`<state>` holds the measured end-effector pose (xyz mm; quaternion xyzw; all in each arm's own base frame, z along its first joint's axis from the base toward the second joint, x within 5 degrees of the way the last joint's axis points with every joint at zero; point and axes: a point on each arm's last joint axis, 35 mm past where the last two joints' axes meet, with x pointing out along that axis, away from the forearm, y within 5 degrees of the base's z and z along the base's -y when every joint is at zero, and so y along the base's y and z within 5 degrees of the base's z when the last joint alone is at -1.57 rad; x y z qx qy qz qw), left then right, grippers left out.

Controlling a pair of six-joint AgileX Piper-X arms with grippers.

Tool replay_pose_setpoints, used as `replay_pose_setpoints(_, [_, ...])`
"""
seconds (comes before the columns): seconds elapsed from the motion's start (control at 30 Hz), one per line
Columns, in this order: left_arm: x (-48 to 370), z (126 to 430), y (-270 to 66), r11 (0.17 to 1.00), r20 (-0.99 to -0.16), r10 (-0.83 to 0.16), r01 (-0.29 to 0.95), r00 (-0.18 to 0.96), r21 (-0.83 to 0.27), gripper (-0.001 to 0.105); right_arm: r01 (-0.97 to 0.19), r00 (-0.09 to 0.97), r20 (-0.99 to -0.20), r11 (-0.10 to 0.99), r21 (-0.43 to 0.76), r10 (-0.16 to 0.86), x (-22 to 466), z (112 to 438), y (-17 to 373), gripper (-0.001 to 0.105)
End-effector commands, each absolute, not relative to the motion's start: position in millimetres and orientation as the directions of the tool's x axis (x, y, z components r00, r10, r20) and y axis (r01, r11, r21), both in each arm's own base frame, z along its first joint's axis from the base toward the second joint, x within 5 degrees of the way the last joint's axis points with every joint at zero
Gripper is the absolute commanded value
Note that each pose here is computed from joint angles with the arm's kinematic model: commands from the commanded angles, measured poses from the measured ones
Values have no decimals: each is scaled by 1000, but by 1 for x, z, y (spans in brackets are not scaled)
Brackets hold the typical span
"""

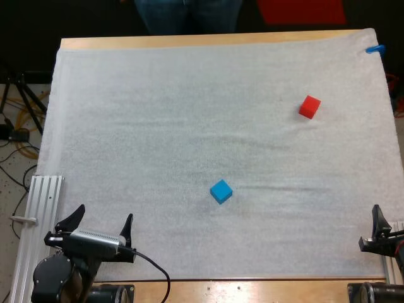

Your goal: Stack red cube on blue cube

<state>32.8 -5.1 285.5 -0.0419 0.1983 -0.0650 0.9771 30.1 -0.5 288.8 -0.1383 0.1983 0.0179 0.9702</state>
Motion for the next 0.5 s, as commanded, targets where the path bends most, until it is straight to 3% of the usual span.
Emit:
replay_pose_setpoints(0.0, [35,287,-5,989,-380,-131,94,916,-115,87,-90,921,-390,962,-258,-18,32,290,-1,63])
replay_pose_setpoints(0.27, [35,287,-5,989,-380,-136,99,915,-114,87,-90,921,-390,962,-258,-18,32,290,-1,63])
replay_pose_setpoints(0.47, [32,294,-9,969,-353,-244,210,903,-131,87,-84,929,-369,962,-261,-19,29,297,0,63])
